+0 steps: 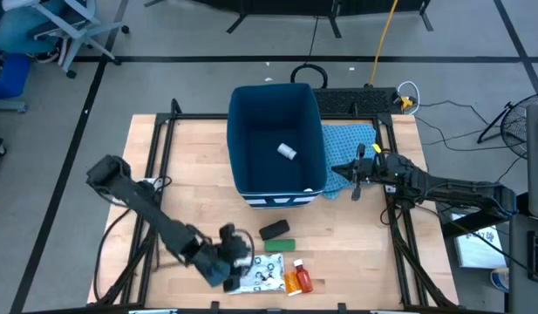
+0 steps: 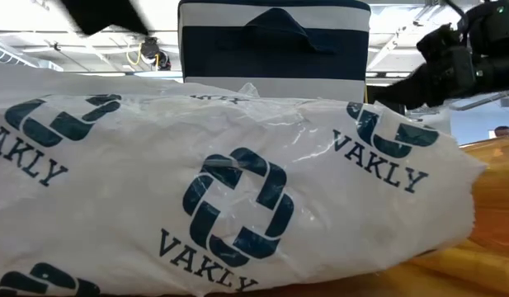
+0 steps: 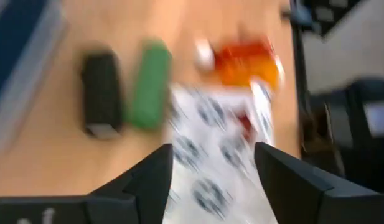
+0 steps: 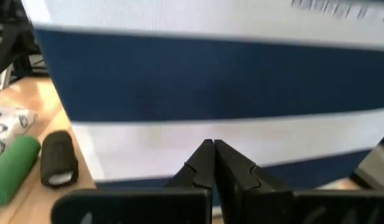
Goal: Pick & place medical supplies in basket/bin
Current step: Put the white mailer bag into the blue bin
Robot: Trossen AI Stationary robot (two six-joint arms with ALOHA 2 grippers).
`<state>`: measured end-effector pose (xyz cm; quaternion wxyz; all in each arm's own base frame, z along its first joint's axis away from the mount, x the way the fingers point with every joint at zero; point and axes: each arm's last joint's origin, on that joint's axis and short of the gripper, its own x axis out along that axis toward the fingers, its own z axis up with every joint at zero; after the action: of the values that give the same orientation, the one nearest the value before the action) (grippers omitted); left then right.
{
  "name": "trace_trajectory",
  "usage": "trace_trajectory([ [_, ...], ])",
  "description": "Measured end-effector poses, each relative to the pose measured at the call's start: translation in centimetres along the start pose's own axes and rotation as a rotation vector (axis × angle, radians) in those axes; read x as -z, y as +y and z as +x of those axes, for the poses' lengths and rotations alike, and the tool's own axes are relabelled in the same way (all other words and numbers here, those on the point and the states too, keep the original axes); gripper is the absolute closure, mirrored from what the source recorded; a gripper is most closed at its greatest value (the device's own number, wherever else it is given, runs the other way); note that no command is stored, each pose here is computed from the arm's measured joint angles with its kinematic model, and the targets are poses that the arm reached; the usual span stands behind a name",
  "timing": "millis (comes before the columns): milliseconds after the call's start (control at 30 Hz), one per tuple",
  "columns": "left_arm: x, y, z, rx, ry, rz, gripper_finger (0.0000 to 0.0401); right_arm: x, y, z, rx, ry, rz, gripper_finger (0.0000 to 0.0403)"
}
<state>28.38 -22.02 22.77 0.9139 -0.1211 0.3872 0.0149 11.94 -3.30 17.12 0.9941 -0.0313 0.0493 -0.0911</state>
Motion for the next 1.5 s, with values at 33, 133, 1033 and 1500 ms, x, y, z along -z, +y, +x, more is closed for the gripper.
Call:
trace_trajectory([
  [33, 0.9, -0.6, 0.5, 0.020, 0.038, -0.011, 0.0161, 0.3, 0.0, 0.0, -0.001, 0.008, 0.011, 0.0403],
  [133, 3.0, -2.3, 1.7, 0.099, 0.119, -0.072, 0.0148, 1.1, 0.1, 0.0, -0.002, 0.030, 0.042, 0.0403],
  [1033, 10.2, -5.1, 3.6, -0.044, 0.099, -0.343, 0.0143, 0.6, 0.1, 0.0, 0.000, -0.022, 0.067, 0.0403],
  [1500, 11.0, -4.2, 5.7, -0.114, 0.126, -0.282, 0.0155, 0.7, 0.1, 0.0, 0.000, -0.018, 0.076, 0.0403],
])
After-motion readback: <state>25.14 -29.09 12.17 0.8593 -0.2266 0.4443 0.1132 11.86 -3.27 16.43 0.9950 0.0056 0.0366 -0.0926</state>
